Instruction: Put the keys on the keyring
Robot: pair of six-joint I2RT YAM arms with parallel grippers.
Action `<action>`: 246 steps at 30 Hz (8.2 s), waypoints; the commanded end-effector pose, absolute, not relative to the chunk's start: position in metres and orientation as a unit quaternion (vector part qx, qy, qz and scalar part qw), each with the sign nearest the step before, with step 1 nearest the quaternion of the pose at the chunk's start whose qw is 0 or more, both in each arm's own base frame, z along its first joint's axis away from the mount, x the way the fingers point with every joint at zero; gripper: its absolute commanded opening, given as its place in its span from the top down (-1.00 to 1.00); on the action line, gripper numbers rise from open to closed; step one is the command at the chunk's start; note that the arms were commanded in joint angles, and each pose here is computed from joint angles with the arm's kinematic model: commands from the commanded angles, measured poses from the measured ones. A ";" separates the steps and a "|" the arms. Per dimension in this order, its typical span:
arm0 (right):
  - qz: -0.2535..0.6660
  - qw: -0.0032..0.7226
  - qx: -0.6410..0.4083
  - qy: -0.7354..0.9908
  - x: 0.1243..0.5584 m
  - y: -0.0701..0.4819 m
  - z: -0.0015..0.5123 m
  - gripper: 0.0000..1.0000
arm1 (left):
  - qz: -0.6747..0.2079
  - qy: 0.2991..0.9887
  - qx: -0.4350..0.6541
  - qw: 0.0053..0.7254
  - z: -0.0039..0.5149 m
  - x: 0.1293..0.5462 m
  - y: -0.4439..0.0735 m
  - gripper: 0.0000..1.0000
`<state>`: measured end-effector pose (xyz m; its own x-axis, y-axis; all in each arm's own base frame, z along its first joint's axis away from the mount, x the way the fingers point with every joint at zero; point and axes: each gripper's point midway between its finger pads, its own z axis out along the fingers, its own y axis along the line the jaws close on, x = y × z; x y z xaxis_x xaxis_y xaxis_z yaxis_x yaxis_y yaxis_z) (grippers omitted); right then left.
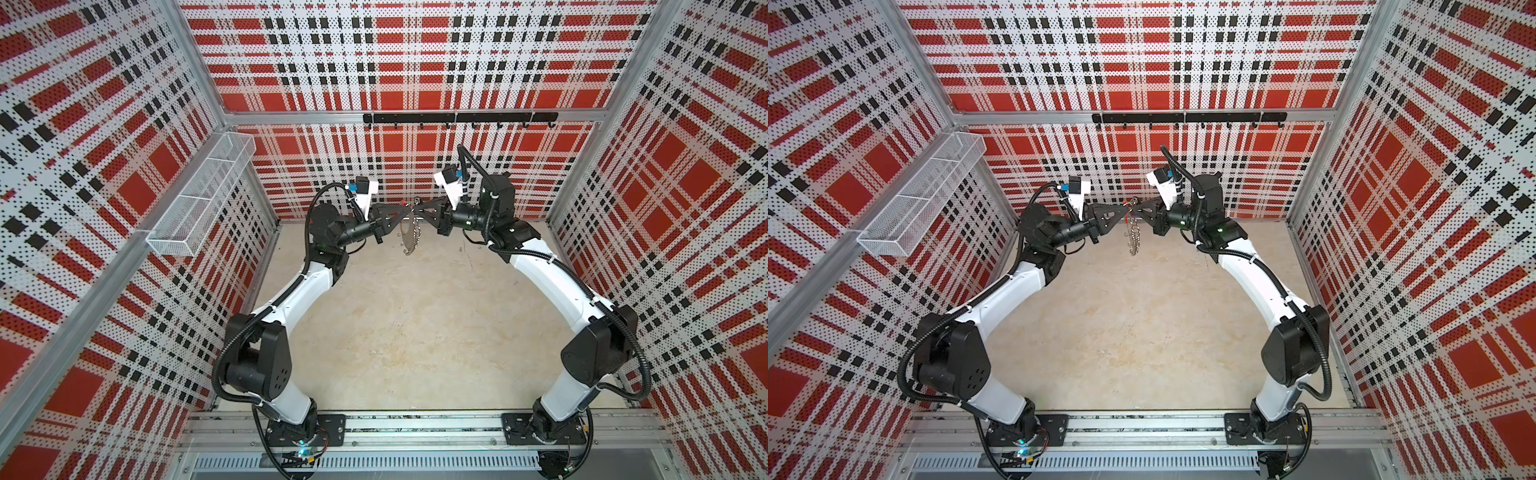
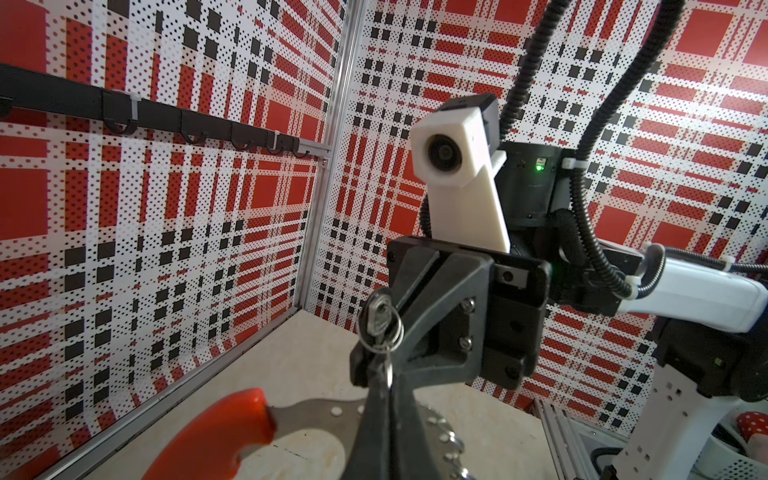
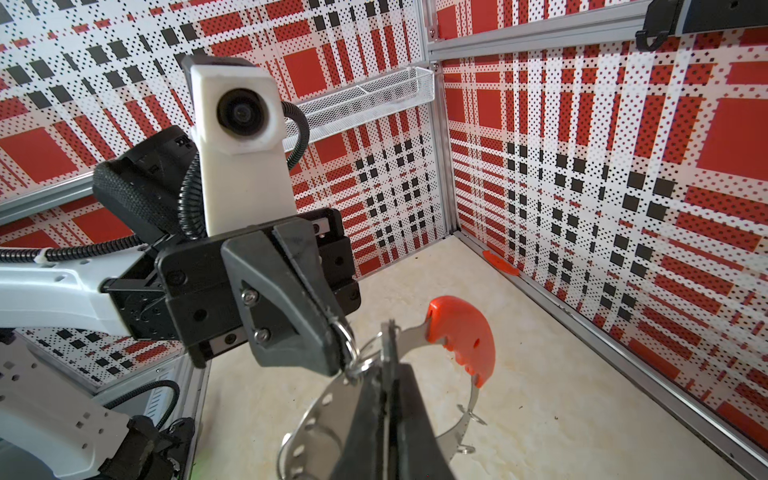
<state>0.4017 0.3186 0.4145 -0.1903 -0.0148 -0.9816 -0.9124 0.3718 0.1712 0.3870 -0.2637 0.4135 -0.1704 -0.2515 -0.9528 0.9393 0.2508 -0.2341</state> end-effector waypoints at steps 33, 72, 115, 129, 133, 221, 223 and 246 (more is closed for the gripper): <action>0.305 0.547 -0.418 0.658 0.408 0.340 0.414 0.64 | -0.476 0.633 0.365 0.489 0.375 0.399 -0.299 1.00; 0.274 0.580 -0.361 0.677 0.421 0.319 0.415 0.09 | -0.463 0.654 0.366 0.473 0.369 0.400 -0.286 1.00; 0.332 0.549 -0.245 0.727 0.429 0.262 0.380 -0.20 | -0.484 0.726 0.308 0.379 0.323 0.414 -0.297 1.00; 0.397 0.469 -0.240 0.752 0.427 0.281 0.329 0.60 | -0.528 0.736 0.247 0.343 0.318 0.429 -0.299 1.00; 0.409 0.455 -0.227 0.758 0.436 0.287 0.323 0.67 | -0.557 0.730 0.232 0.321 0.321 0.425 -0.301 1.00; 0.423 0.451 -0.237 0.749 0.439 0.310 0.336 0.63 | -0.595 0.713 0.208 0.306 0.315 0.415 -0.309 1.00; 0.415 0.450 -0.228 0.757 0.439 0.306 0.332 0.63 | -0.597 0.714 0.204 0.304 0.311 0.416 -0.310 1.00; 0.309 0.436 -0.229 0.814 0.435 0.227 0.273 -0.11 | -0.709 0.651 0.109 0.247 0.321 0.421 -0.319 1.00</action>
<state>0.4542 0.2244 0.2685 -0.5941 -0.0089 -0.8043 -0.5454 0.7394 0.3947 0.4250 -0.3237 0.2968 -0.8670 -0.2005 -0.4562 0.4560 0.0499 -0.8886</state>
